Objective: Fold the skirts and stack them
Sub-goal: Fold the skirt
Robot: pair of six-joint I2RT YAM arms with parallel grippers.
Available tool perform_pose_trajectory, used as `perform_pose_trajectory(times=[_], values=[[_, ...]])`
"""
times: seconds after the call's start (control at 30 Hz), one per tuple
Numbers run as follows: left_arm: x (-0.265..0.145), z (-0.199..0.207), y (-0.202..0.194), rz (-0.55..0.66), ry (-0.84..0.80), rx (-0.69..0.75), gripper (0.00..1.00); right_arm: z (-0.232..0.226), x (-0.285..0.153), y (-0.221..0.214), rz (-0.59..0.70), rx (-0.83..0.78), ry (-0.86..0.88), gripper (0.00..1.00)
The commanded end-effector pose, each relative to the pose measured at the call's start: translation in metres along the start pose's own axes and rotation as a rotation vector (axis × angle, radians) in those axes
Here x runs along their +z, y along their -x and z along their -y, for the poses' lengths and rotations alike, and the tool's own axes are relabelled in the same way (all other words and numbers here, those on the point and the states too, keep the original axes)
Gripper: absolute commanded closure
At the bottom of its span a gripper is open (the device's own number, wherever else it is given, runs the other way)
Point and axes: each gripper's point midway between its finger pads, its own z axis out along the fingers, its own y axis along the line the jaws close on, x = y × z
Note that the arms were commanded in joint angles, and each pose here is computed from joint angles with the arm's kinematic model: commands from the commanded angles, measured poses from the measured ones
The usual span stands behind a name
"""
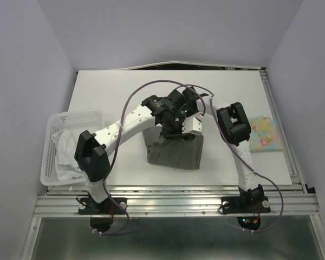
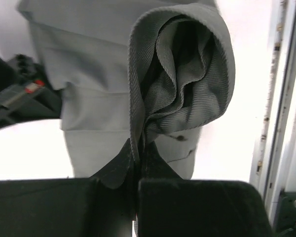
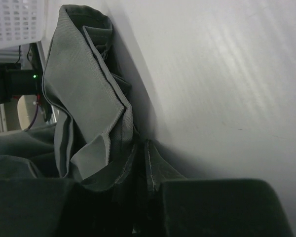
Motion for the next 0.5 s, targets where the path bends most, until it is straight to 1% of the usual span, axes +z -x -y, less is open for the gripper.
perform_pose_trajectory(times=[0.0, 0.23, 0.47], values=[[-0.009, -0.021, 0.007, 0.000, 0.042, 0.050, 1.00, -0.007, 0.014, -0.036, -0.098, 0.022, -0.010, 0.83], [0.012, -0.067, 0.003, -0.011, 0.129, 0.070, 1.00, -0.024, 0.014, -0.040, -0.102, 0.041, 0.046, 0.83], [0.050, -0.087, -0.028, -0.066, 0.139, 0.034, 1.00, -0.028, 0.014, -0.037, -0.098, 0.052, 0.068, 0.83]])
